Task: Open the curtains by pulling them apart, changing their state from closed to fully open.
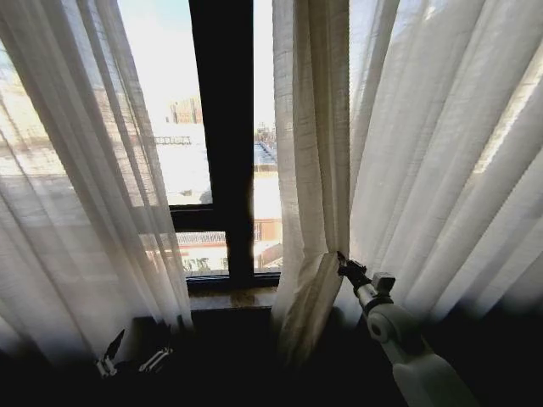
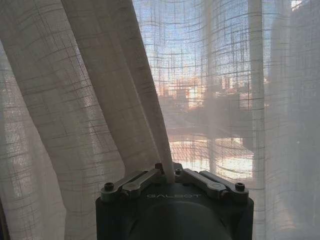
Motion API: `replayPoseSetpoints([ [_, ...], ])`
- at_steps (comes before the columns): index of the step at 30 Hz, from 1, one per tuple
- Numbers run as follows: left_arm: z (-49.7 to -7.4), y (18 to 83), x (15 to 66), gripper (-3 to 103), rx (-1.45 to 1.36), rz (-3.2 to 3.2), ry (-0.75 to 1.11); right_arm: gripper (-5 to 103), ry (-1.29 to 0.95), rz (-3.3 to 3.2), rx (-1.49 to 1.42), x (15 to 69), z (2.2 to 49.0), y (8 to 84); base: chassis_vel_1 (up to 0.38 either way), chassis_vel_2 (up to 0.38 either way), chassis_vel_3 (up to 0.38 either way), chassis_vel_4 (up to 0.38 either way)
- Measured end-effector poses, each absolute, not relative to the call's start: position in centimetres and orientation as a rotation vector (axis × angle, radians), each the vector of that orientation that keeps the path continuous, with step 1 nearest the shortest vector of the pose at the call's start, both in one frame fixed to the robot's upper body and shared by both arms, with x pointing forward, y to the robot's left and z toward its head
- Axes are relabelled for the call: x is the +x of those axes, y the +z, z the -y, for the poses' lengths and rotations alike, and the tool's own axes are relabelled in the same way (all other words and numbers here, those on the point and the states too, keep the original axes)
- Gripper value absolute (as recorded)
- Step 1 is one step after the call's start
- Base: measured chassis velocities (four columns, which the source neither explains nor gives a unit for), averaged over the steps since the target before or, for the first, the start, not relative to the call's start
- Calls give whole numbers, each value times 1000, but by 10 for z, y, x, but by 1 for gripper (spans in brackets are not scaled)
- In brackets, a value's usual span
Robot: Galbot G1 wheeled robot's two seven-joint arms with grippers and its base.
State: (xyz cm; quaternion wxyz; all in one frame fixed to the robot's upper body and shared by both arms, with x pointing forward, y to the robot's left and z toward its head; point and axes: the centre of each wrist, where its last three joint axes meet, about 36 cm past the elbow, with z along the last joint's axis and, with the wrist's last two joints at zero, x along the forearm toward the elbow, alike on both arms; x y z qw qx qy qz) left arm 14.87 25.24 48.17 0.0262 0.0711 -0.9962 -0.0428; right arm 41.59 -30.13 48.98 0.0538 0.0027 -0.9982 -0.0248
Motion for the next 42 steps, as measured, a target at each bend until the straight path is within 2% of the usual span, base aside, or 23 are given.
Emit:
replayPoseSetpoints([
  [42,-253,479,130,100,168,3100,-158,0,-75,3019,-26,362,301,493,-355,-348,362,344],
])
